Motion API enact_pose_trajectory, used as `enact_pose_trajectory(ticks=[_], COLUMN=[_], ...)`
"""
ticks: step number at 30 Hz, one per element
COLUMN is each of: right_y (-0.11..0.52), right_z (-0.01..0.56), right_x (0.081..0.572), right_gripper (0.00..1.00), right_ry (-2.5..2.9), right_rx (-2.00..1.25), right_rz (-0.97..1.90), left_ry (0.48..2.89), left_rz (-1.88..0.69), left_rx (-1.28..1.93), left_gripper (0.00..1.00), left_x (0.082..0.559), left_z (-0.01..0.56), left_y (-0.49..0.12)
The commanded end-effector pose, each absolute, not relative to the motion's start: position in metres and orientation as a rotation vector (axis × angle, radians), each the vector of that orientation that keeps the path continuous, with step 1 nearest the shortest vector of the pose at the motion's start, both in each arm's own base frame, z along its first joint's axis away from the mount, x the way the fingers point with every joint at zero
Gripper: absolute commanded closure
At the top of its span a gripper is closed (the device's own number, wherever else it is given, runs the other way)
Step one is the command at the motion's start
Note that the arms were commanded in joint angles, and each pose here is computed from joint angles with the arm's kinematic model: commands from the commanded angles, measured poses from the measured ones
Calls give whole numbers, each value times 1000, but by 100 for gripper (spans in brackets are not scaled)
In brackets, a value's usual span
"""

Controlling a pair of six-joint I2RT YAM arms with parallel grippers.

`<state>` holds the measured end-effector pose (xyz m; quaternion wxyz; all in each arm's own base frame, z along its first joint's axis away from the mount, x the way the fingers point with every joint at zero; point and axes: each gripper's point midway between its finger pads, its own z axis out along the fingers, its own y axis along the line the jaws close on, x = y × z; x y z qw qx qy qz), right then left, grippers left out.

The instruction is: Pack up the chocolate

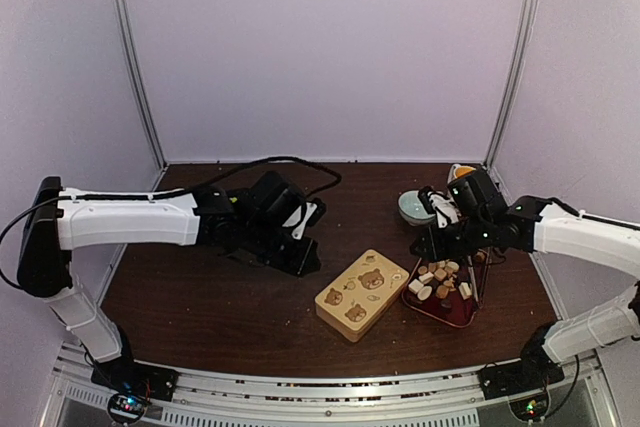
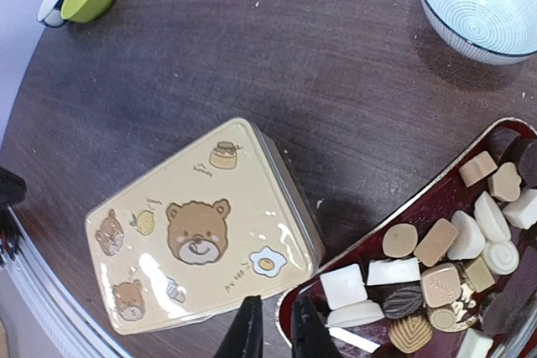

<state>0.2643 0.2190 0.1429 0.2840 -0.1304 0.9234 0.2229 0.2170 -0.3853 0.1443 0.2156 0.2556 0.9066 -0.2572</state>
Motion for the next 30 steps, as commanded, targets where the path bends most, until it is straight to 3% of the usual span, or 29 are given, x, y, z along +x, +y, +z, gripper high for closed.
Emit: enact_pose_trajectory(ticks=[1, 2, 11, 20, 30], right_y=[212, 212, 226, 243, 227], right_z=[120, 115, 100, 111, 56], right_x=[254, 252, 254, 262, 255], right_gripper=[96, 100, 100, 100, 100], right_ry=[2526, 2539, 2559, 2550, 2670], right_rx=[-337, -341, -382, -443, -419], right_rz=[539, 530, 549, 526, 397], left_ry=[2531, 2540, 2568, 2546, 2563], left_rz=[-762, -762, -796, -759, -767], left_rx=[689, 694, 724, 720, 706], left_gripper=[100, 100, 100, 100, 100], left_x=[212, 210, 198, 201, 196], left_z=[133, 128, 106, 123, 105], left_y=[-396, -398, -414, -409, -411])
